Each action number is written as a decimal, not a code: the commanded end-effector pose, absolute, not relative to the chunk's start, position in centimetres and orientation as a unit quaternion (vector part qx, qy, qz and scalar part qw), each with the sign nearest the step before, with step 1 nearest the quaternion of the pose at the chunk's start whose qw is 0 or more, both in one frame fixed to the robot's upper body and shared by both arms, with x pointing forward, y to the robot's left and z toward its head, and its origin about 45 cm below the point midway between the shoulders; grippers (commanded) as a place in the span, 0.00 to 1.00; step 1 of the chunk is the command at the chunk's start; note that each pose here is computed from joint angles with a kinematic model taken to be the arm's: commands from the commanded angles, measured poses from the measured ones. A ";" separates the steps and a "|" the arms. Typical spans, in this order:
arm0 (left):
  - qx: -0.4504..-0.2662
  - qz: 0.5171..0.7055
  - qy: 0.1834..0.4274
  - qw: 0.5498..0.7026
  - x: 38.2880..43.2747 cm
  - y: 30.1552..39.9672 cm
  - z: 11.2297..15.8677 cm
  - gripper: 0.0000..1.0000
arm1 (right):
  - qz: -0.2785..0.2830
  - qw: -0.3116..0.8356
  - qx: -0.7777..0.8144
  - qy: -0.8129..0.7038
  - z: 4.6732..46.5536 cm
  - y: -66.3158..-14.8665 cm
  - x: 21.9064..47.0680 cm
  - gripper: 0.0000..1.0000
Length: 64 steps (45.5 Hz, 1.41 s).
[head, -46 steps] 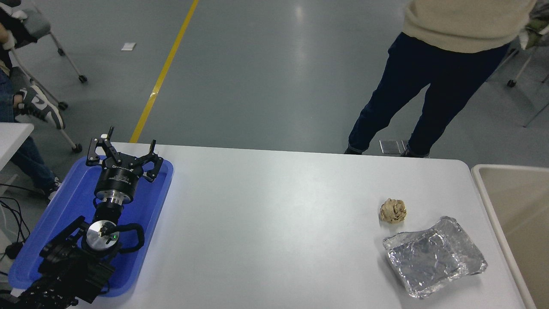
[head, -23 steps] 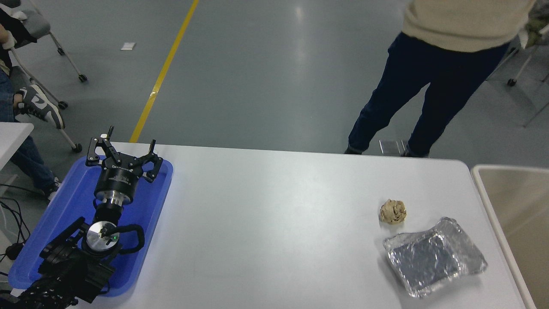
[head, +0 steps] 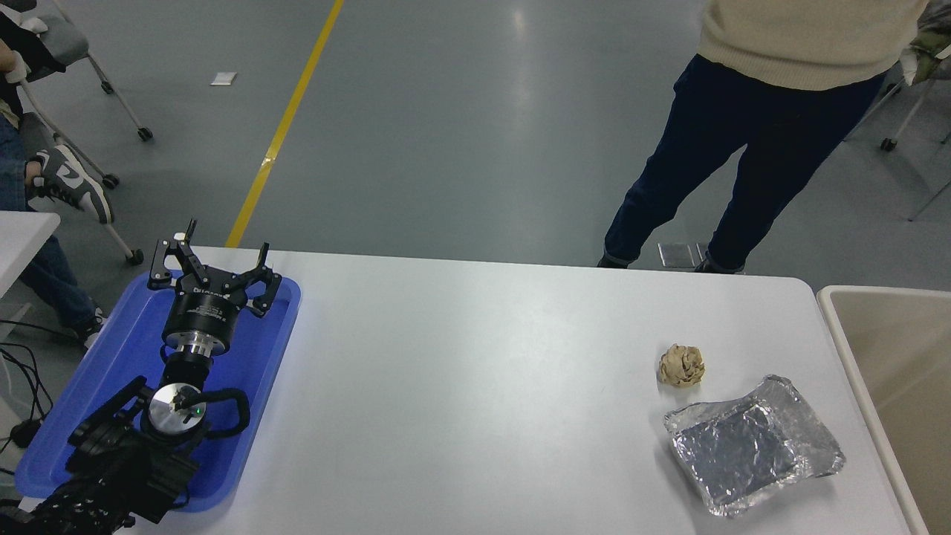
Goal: Pick up paper cup place in dustbin
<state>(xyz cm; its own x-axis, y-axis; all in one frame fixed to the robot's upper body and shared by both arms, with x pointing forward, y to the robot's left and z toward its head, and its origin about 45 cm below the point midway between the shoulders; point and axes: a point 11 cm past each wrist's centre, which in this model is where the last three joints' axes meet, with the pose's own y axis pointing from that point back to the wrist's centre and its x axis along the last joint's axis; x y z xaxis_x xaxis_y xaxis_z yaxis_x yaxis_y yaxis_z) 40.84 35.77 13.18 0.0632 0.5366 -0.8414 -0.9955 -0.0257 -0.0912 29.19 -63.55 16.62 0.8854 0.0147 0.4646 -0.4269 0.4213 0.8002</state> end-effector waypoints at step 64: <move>-0.372 0.612 0.308 0.627 40.84 35.76 13.17 1.00 | 0.180 0.590 0.726 -0.305 24.0 -42.2 43.6 1.00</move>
